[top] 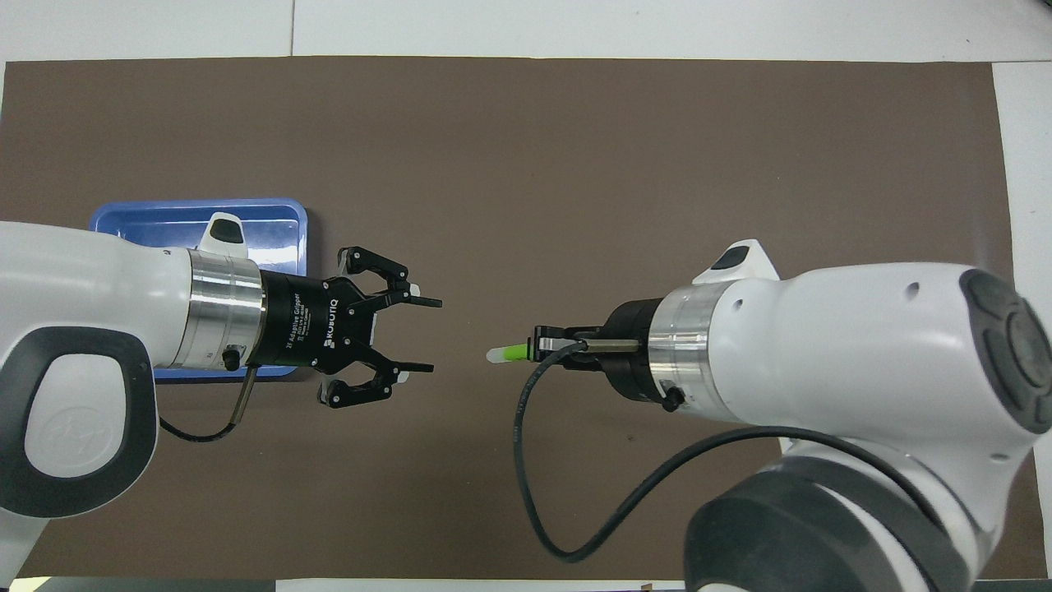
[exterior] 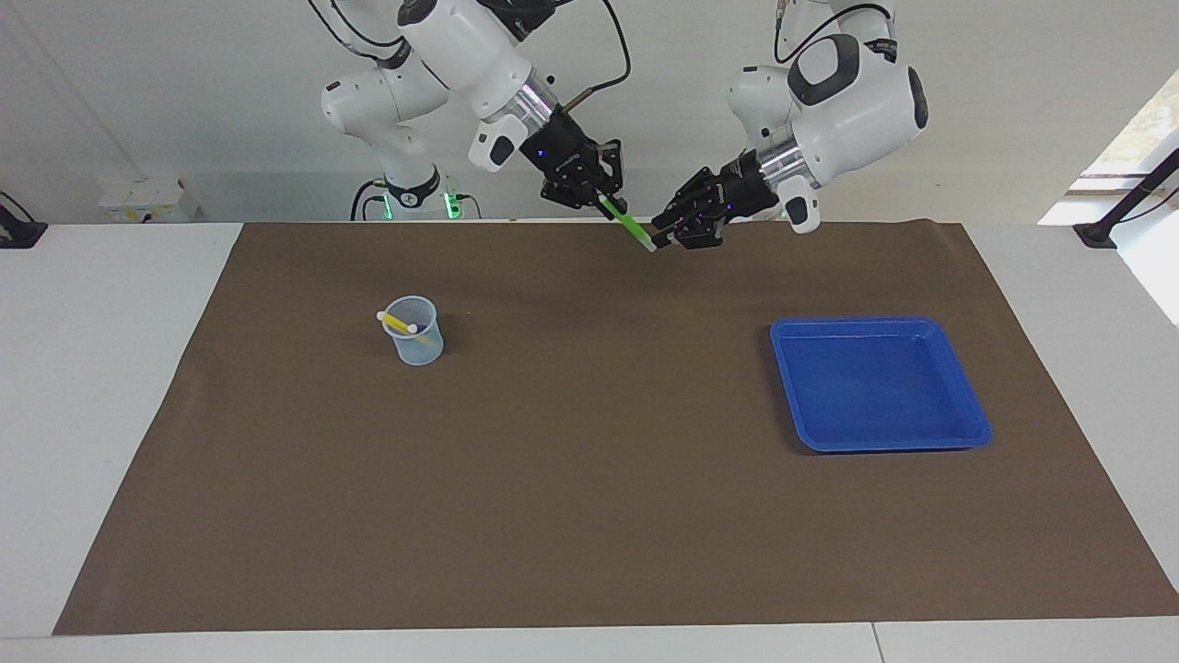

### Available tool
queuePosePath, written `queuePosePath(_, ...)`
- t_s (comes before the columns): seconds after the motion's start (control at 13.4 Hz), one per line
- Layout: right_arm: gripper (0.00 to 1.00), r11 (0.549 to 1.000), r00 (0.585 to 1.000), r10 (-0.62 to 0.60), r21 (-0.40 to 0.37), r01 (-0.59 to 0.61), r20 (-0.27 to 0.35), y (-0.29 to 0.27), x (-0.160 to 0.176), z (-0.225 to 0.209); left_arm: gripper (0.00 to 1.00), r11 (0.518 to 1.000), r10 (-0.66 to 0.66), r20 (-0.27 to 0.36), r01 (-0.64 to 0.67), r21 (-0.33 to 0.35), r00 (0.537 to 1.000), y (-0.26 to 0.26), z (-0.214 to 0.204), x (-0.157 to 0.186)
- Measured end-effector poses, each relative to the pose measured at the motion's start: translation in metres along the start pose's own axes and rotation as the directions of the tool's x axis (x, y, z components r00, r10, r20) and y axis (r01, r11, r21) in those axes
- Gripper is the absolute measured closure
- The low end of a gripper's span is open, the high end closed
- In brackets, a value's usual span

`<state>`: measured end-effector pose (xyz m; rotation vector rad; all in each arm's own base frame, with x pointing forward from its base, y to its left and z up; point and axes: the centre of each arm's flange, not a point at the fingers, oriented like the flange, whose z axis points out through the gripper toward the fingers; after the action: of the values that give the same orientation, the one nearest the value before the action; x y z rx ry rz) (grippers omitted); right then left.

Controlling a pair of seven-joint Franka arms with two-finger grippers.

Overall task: Transfer and insert pens with both arms
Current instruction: 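Grasp the green pen with the right gripper while the left gripper opens, then lower the green pen into the cup while the left gripper retracts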

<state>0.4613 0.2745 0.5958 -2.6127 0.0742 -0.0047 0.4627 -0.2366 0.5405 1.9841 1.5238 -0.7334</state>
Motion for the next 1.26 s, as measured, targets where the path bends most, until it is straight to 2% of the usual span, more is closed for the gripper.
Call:
queuePosePath(0.15, 0.81, 0.985, 0.994, -0.104, -0.136, 0.108, 0.038, 0.028, 0.009, -0.022, 0.01, 0.996, 0.087, -0.082, -0.088, -0.001, 0.993, 0.003, -0.011, 0.011)
queuePosePath(0.3, 0.81, 0.943, 0.974, -0.206, -0.248, 0.224, 0.096, 0.067, 0.02, -0.033, 0.0, 0.986, 0.166, -0.164, -0.168, 0.0, 0.972, 0.008, -0.03, 0.031)
queuePosePath(0.45, 0.81, 0.863, 0.934, -0.311, -0.358, 0.355, 0.176, 0.097, 0.025, -0.04, 0.0, 0.965, 0.26, -0.256, -0.26, 0.036, 0.931, 0.012, -0.051, 0.052)
queuePosePath(0.59, 0.81, 0.783, 0.89, -0.38, -0.424, 0.455, 0.252, 0.113, 0.022, -0.034, 0.0, 0.923, 0.386, -0.326, -0.364, 0.126, 0.863, 0.018, -0.072, 0.064)
queuePosePath(0.67, 0.81, 0.756, 0.872, -0.399, -0.436, 0.488, 0.284, 0.122, 0.02, -0.028, 0.0, 0.886, 0.464, -0.337, -0.421, 0.195, 0.819, 0.021, -0.084, 0.068)
queuePosePath(0.89, 0.81, 0.714, 0.841, -0.437, -0.445, 0.54, 0.319, 0.157, 0.023, -0.015, 0.0, 0.726, 0.678, -0.299, -0.548, 0.415, 0.672, 0.033, -0.133, 0.075)
queuePosePath(1.04, 0.81, 0.706, 0.831, -0.451, -0.439, 0.556, 0.327, 0.179, 0.027, -0.011, 0.0, 0.591, 0.787, -0.231, -0.593, 0.546, 0.571, 0.041, -0.16, 0.077)
queuePosePath(1.26, 0.81, 0.702, 0.83, -0.461, -0.442, 0.558, 0.314, 0.193, 0.029, 0.002, 0.0, 0.38, 0.898, -0.105, -0.633, 0.675, 0.427, 0.043, -0.182, 0.075)
